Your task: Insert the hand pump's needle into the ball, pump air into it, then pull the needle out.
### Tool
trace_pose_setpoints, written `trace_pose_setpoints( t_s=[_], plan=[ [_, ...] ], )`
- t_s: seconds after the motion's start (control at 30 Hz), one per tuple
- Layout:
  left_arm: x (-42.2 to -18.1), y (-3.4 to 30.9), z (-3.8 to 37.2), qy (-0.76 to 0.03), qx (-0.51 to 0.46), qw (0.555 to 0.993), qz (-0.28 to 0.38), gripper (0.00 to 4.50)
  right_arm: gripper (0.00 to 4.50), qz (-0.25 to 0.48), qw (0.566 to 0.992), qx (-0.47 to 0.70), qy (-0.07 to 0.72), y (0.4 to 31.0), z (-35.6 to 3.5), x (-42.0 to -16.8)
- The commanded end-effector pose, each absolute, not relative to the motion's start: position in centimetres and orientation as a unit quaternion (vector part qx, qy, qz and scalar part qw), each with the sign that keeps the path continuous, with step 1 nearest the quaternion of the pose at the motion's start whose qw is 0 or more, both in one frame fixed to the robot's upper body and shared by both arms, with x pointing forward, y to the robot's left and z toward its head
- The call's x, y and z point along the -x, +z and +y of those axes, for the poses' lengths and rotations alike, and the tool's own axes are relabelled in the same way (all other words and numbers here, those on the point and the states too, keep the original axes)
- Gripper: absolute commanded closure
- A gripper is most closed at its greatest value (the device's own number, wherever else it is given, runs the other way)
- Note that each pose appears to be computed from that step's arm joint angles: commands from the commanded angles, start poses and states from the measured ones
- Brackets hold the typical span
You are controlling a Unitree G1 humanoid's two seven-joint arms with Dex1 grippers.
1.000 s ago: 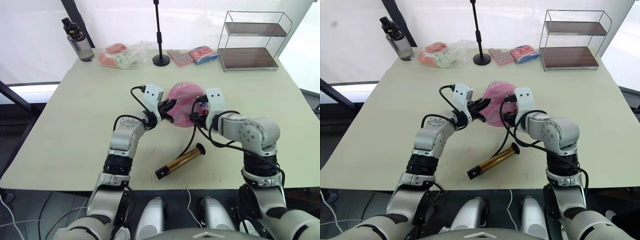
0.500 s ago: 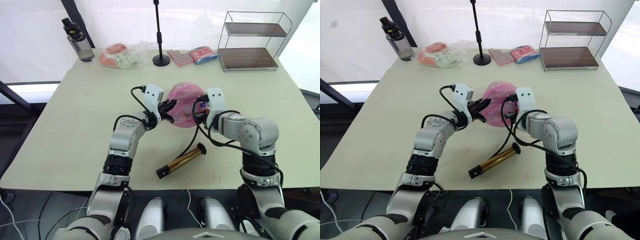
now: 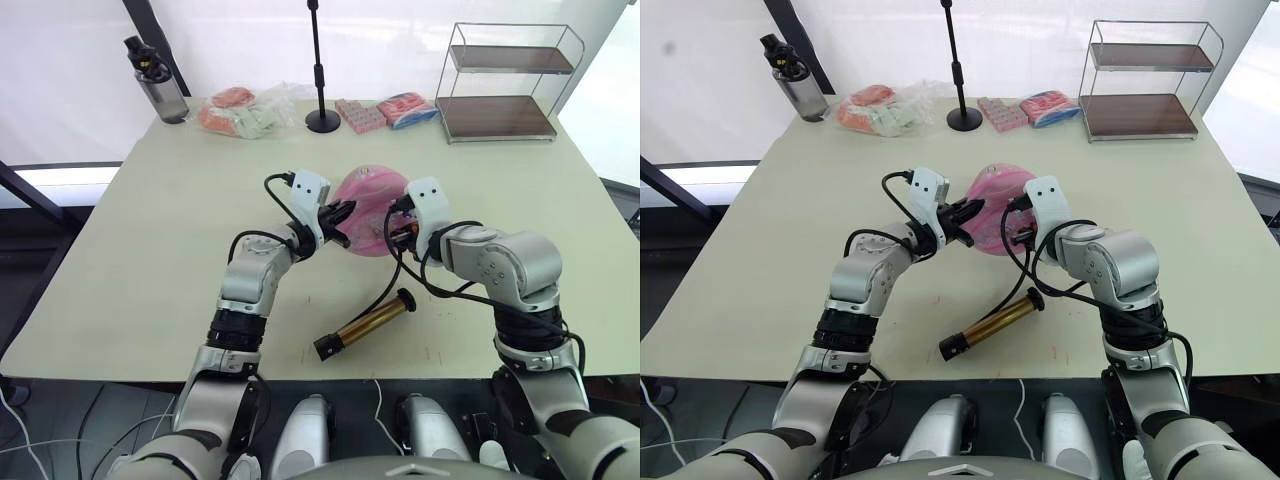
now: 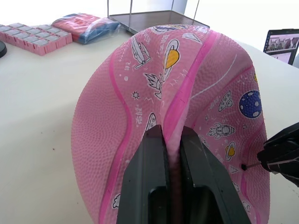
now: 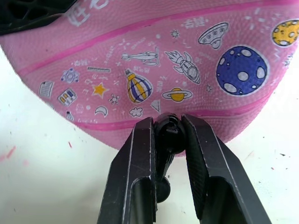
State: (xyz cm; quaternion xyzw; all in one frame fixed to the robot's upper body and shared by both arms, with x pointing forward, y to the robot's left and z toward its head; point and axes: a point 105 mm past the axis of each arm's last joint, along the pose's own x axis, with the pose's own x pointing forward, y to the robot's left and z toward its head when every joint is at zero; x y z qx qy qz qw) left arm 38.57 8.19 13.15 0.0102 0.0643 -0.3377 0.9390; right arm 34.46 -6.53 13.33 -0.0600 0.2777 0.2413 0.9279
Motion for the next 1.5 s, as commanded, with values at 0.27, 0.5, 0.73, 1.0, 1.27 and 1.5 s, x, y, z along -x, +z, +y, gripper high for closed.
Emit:
trace_pose_setpoints(
  t_s=[0.27,0.5,0.73,1.0,1.27,1.5],
  plan=[
    [-37.9,8.1,8.5,-0.328,-0.014,0.931,0.157,4.50,4.19,0.224,0.882,0.265,0.320,12.6,-6.7,-34.2],
    [-38.0,7.9,8.5,-0.333,-0.012,0.929,0.164,4.50,4.19,0.195,0.844,0.337,0.368,12.1,-6.2,-35.2],
    [-38.2,7.2,8.8,-0.328,0.001,0.926,0.186,4.50,4.19,0.218,0.830,0.348,0.377,10.7,-6.2,-36.7],
    [-37.8,6.1,9.1,-0.328,0.010,0.920,0.213,4.50,4.19,0.244,0.826,0.328,0.388,9.5,-5.6,-37.4],
    [-37.8,6.0,9.4,-0.324,0.006,0.922,0.214,4.50,4.19,0.277,0.818,0.320,0.388,7.5,-5.9,-37.5],
    [-37.9,6.0,9.7,-0.319,0.003,0.923,0.213,4.50,4.19,0.294,0.809,0.324,0.393,6.2,-6.0,-37.2]
  ],
)
